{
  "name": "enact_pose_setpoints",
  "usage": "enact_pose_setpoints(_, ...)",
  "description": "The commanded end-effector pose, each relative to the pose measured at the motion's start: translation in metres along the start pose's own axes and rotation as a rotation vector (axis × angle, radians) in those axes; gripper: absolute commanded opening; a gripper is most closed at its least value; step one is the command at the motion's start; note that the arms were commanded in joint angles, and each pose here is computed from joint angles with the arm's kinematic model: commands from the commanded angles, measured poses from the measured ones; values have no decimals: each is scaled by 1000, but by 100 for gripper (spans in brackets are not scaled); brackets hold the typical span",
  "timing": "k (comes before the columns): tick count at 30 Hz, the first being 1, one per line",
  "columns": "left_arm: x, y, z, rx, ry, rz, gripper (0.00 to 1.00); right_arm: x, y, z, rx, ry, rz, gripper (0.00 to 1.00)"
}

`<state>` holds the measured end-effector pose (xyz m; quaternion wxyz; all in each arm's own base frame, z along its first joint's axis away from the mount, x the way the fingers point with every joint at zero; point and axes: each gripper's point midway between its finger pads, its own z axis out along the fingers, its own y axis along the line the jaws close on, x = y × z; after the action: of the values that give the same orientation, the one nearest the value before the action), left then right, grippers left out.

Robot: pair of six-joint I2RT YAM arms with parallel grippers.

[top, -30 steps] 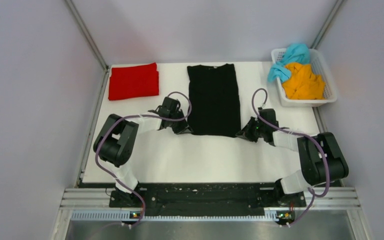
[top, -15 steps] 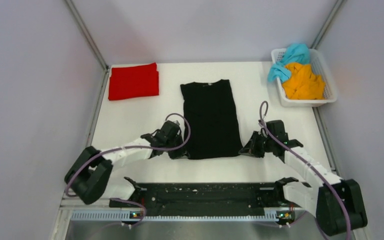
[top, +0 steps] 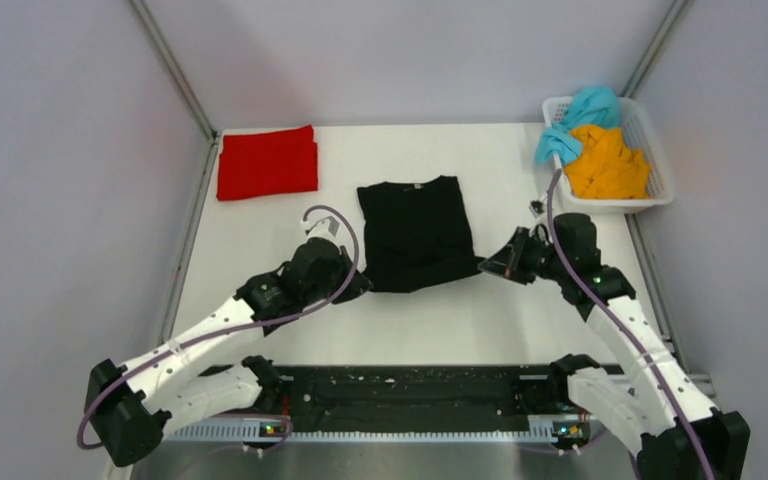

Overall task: Fold and stack the t-shirts
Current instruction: Fold the long partially folded tshirt into a neat square

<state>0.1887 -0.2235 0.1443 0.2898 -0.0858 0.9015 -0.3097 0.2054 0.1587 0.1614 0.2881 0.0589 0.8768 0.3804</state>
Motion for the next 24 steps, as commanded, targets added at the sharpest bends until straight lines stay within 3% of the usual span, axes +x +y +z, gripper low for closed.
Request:
enact_pose_setpoints(1, -76, -22, -8, -42, -249, 72, 0, -88, 41, 5, -62, -246, -115, 0)
enact_pose_setpoints(5, -121, -31, 1, -71, -319, 100, 0, -130, 52, 18, -68, -287, -133, 0)
enact_pose_setpoints(13, -194, -26, 33, -131, -331, 95, 0, -195, 53, 47, -43, -345, -140, 0)
enact_pose_setpoints(24, -256, 14, 104, -195, -255, 67, 0, -249, 19, 118, 8, -338, -100, 0)
